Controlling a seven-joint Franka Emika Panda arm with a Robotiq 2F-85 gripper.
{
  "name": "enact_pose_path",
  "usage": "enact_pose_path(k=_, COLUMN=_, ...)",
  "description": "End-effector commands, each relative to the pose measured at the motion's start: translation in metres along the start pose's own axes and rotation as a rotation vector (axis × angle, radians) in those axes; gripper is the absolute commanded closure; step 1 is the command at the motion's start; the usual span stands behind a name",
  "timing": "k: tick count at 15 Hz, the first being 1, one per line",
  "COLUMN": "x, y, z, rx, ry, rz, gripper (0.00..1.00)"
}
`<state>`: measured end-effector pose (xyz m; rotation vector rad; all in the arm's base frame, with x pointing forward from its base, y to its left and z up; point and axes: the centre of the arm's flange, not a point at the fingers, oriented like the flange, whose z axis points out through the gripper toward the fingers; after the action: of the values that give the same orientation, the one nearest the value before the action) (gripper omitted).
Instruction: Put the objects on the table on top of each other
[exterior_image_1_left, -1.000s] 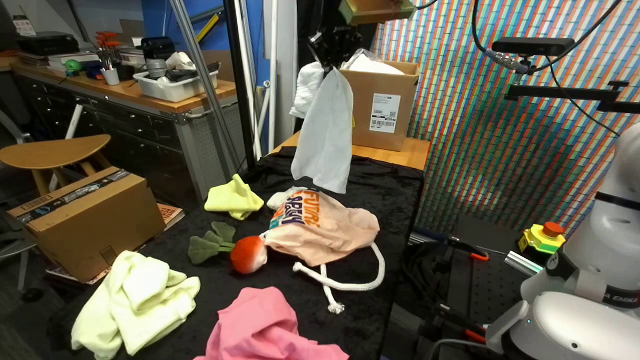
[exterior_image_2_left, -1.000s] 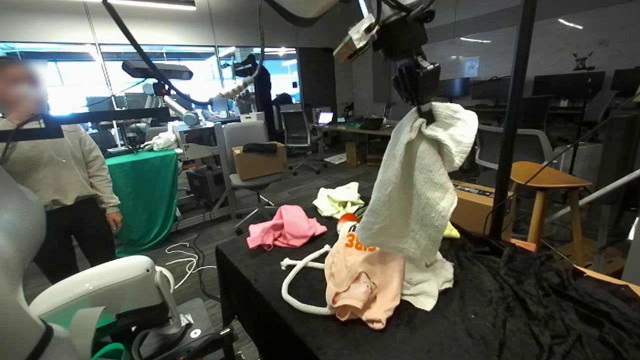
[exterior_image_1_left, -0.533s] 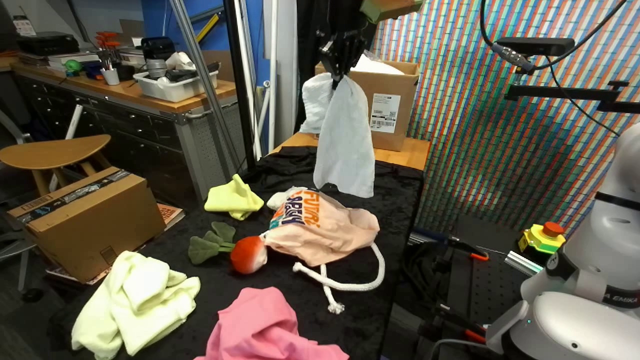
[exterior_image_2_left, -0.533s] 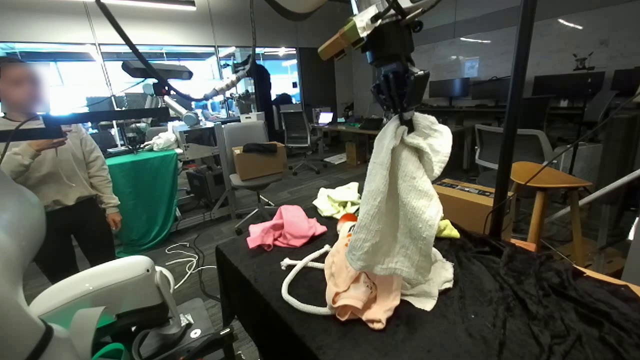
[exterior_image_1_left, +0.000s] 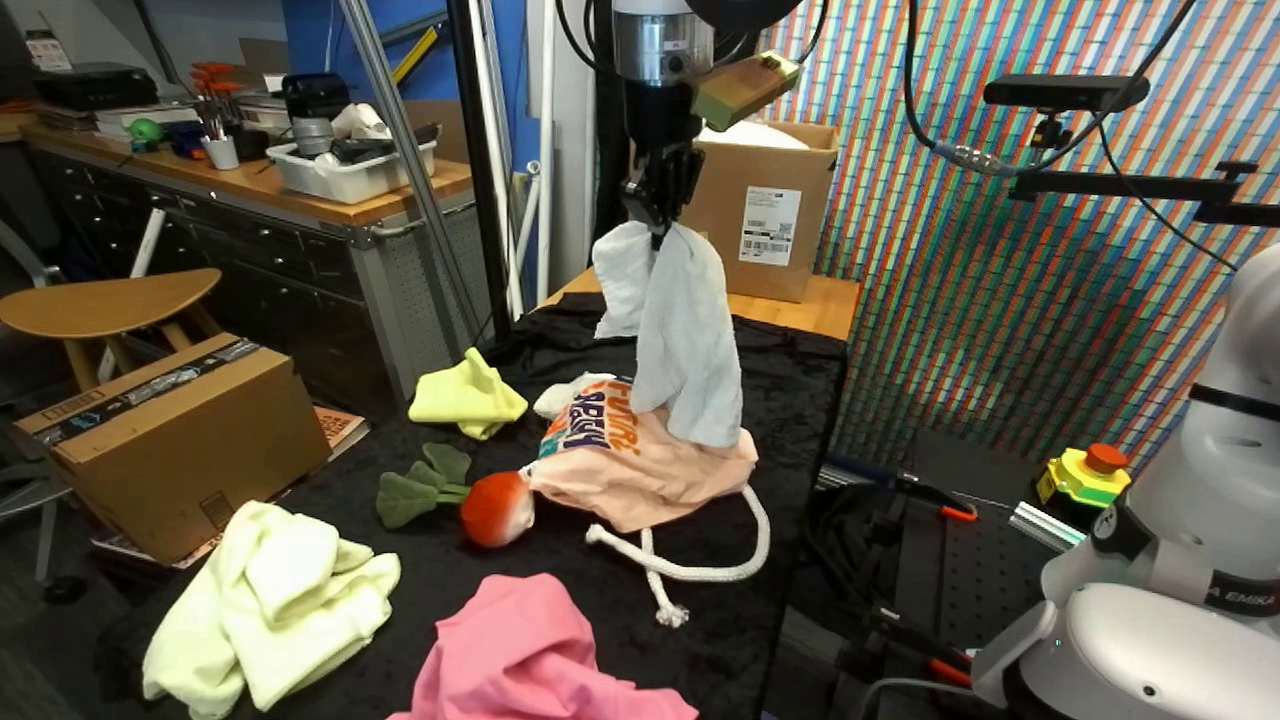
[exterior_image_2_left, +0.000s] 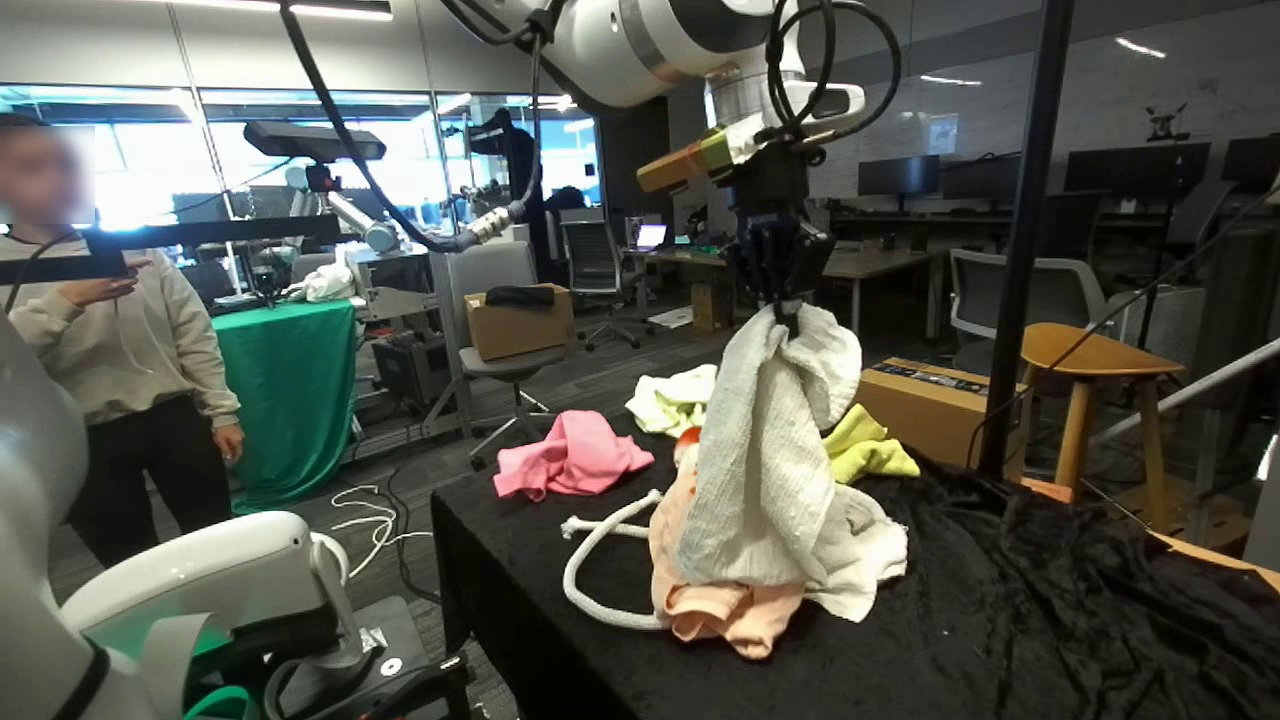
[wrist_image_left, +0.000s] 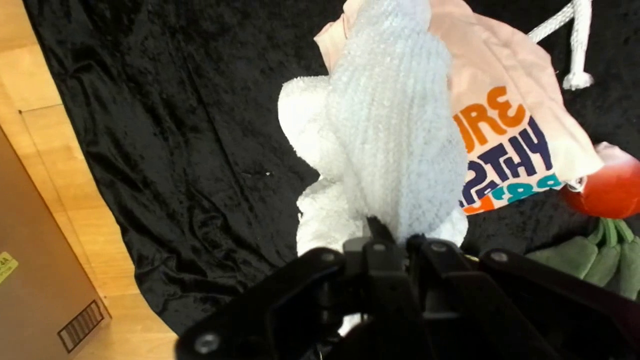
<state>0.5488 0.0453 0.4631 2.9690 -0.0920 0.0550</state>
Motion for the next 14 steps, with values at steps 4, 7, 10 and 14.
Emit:
enact_pose_path(k=4, x=0.011, y=-0.002, z=-0.005, rx=0.000, ry=-0.023, rz=-0.036, gripper=0.38)
enact_pose_path(k=7, x=0.017, y=-0.004, z=-0.006, rx=0.003, ry=-0.032, rz=-0.038, gripper=0.14)
enact_pose_path(k=10, x=0.030, y=-0.011, z=-0.013, rx=-0.003, ry=-0.033, rz=-0.060, gripper=0.00)
enact_pose_path(k=14, x=0.059, y=-0.043, z=-0.033, rx=-0.010, ry=-0.022, rz=-0.142, gripper=0.00)
